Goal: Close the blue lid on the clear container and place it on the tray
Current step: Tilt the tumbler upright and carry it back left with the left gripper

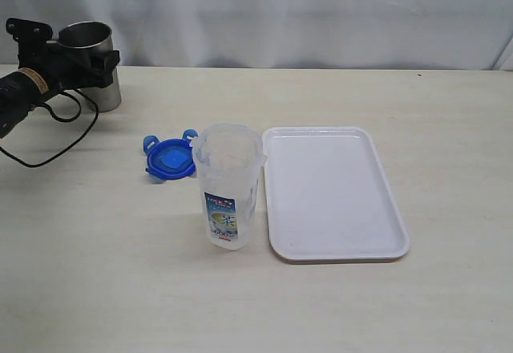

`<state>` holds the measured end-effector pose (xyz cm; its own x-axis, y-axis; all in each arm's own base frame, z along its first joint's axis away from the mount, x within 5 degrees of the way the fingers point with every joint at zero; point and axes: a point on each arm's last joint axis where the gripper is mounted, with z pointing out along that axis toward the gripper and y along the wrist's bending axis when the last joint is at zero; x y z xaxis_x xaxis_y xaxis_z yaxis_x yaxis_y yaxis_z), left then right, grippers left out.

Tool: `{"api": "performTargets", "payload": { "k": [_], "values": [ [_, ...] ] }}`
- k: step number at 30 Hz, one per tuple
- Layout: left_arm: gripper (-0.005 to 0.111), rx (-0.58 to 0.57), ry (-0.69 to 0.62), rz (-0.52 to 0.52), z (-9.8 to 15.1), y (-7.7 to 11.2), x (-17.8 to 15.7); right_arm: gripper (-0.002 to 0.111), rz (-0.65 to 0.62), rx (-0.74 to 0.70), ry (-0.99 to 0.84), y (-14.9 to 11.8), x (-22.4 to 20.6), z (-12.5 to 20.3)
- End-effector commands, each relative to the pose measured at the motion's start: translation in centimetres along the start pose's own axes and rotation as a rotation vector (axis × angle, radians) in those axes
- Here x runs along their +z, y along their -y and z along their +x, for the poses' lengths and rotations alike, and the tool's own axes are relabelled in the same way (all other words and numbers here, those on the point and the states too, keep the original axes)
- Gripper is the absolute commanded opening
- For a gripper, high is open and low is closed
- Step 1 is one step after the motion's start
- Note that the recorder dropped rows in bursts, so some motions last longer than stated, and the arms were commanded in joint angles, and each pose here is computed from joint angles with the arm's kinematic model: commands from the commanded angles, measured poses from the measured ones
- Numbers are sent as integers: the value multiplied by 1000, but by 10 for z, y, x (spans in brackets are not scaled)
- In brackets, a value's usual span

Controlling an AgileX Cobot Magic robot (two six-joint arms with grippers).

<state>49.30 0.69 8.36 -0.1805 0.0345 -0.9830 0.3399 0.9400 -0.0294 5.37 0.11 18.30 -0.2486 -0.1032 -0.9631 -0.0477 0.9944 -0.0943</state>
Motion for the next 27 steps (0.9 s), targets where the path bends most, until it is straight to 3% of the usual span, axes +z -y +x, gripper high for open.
{"api": "performTargets", "payload": {
  "k": [1,7,9,12,22,27],
  "values": [
    [14,6,-63,-19,7,-2,-1,4,2,4,1,0,0,1],
    [66,6,-63,-19,7,-2,-1,4,2,4,1,0,0,1],
    [78,6,-65,-20,7,-2,-1,4,2,4,1,0,0,1],
    [84,9,-80,-23,8,-3,-1,4,2,4,1,0,0,1],
    [84,27,-68,-2,6,-1,-1,4,2,4,1,0,0,1],
    [105,29,-123,-44,-1,-5,-4,4,2,4,1,0,0,1]
  ]
}}
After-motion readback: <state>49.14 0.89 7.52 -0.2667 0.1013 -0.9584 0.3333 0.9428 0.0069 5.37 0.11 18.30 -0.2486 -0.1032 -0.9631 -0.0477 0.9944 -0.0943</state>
